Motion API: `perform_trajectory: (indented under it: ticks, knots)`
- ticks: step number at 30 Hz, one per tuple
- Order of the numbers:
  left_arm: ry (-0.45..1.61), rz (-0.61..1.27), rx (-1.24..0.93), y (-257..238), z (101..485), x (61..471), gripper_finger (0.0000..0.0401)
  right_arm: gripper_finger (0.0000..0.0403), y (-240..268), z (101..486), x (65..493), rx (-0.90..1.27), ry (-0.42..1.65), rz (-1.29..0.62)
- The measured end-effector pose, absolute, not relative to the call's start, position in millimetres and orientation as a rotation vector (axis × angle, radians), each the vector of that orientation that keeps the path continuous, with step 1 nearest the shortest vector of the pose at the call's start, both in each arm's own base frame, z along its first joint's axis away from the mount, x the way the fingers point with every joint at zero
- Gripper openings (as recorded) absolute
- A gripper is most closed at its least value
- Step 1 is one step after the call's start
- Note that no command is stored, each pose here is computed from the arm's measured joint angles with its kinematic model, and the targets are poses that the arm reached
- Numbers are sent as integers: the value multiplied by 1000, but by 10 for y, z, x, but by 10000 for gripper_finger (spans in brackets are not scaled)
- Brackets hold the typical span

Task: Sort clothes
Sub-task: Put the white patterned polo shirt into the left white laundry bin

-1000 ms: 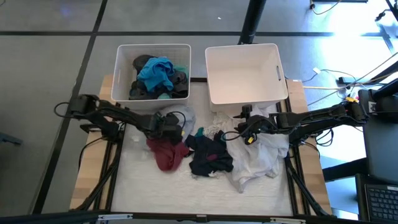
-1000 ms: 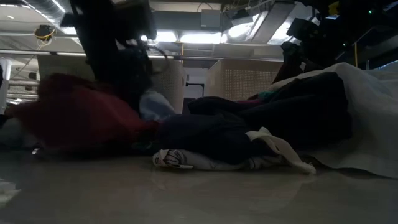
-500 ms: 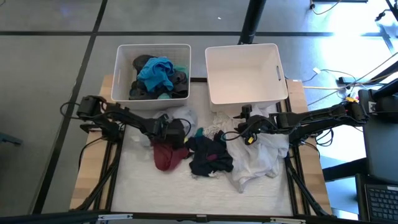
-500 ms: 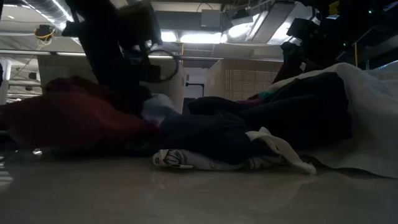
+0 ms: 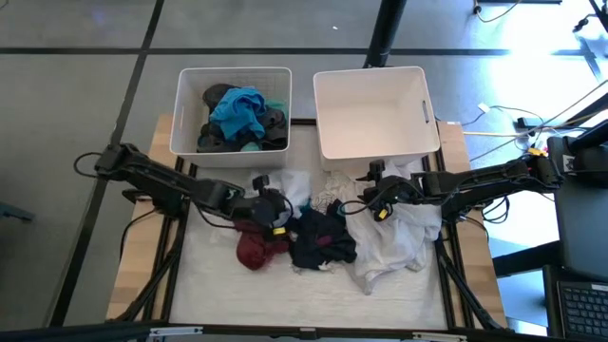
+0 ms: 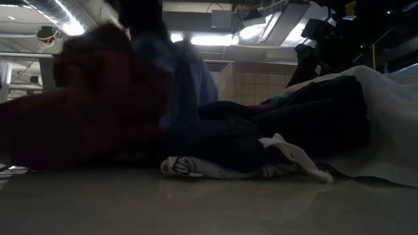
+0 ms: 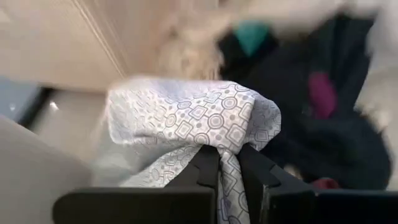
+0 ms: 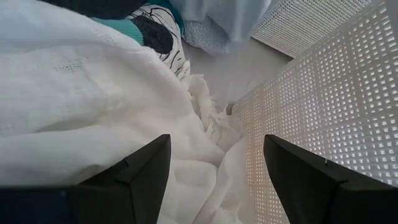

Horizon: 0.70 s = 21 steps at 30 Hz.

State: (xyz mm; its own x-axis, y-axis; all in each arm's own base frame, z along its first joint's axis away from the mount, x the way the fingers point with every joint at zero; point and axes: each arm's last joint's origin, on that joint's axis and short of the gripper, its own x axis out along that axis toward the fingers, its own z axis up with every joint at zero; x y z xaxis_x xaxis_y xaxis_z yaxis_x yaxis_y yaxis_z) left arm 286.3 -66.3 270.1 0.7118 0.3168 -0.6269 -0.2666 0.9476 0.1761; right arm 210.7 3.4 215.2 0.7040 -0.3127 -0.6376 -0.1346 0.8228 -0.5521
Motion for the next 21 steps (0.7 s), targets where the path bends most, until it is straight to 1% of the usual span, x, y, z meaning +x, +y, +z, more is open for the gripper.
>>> perform_trajectory:
  ticks: [5,13,16,21]
  knots:
    - [573,367,112,-623,3116,2769,13,259,34,2152,2107,-612,796,-106]
    - [420,404,225,-563,3698,2632,17,259,34,2152,2107,-612,796,-106]
    - [358,443,285,-540,3915,2596,16,259,33,2152,2107,-612,796,-106]
    - [272,558,421,-499,4287,2543,21,259,34,2152,2107,-613,796,-106]
